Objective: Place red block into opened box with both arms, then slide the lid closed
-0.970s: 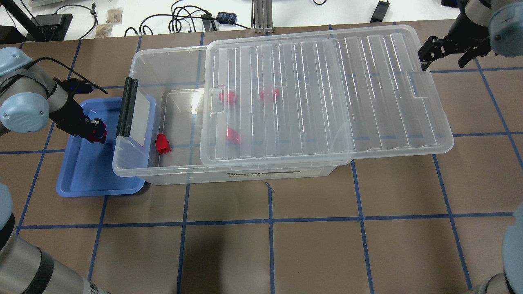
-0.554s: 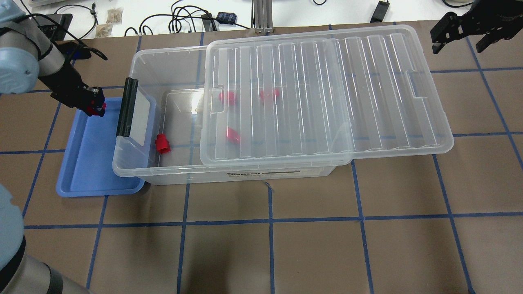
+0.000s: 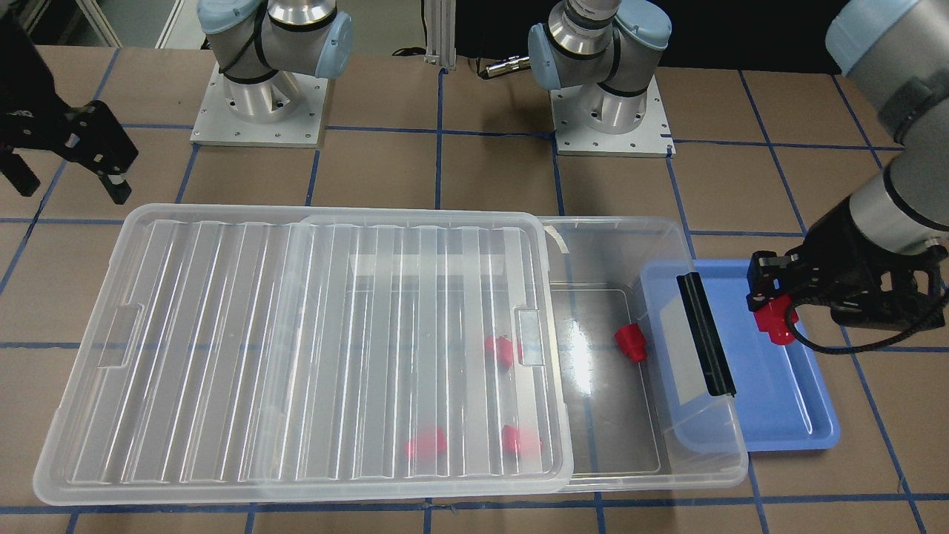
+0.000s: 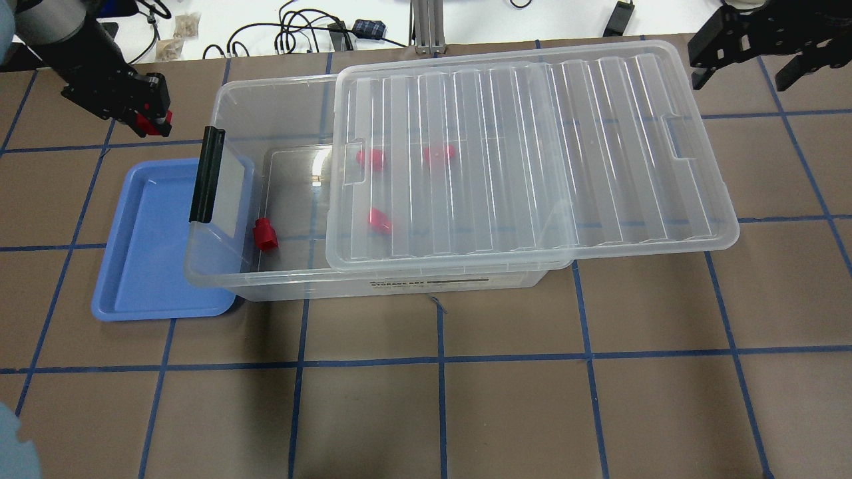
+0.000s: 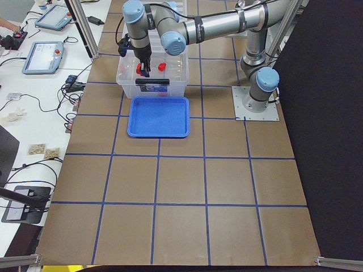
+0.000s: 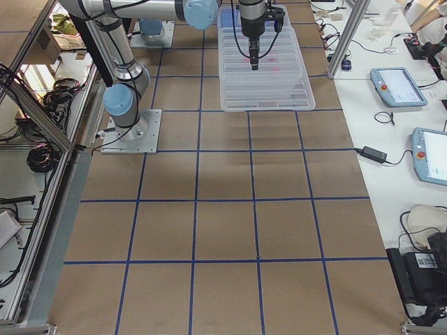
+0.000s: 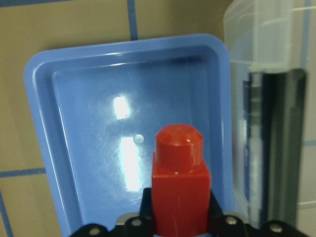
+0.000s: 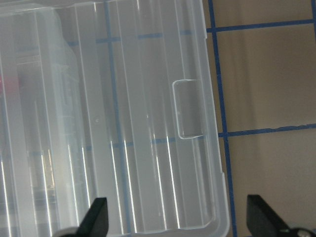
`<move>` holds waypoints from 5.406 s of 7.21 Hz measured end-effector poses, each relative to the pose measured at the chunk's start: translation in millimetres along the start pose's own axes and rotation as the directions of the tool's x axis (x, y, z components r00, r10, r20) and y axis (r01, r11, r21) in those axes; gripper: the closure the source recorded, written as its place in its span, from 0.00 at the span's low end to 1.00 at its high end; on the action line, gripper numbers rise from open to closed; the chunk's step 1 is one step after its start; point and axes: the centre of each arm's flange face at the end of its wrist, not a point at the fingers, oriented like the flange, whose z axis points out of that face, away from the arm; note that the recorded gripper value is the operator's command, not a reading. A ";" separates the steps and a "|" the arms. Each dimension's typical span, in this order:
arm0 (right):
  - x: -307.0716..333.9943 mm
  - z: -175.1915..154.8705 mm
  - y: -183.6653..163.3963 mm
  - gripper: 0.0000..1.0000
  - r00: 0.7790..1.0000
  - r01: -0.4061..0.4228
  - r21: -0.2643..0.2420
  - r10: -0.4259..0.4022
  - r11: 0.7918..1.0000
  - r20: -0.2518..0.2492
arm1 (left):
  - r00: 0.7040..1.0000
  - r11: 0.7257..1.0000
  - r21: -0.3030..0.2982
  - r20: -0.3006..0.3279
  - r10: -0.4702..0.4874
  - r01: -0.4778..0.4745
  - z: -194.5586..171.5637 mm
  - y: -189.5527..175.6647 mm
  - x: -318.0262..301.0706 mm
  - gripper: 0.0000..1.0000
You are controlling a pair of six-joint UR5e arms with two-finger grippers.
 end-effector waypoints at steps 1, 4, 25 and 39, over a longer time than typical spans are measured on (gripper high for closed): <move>-29.8 1.0 3.9 0.00 1.000 -0.010 0.000 0.010 1.000 0.004 | 1.000 1.000 -0.002 -0.003 -0.020 0.020 5.5 -2.7 35.8 1.00; -81.0 7.9 4.1 0.00 0.999 -0.045 -0.010 0.045 0.999 0.014 | 1.000 0.999 -0.030 -0.008 -0.027 0.027 64.1 -6.3 81.0 1.00; -91.5 11.9 1.9 0.00 0.999 -0.035 -0.010 0.036 0.999 0.017 | 0.999 0.995 -0.093 -0.046 -0.029 0.025 212.9 -12.7 85.7 0.00; 153.3 139.9 -43.4 0.00 0.995 0.101 -0.102 -0.103 0.990 -0.013 | 0.999 0.996 -0.077 0.019 -0.036 0.038 -21.8 50.4 86.6 0.00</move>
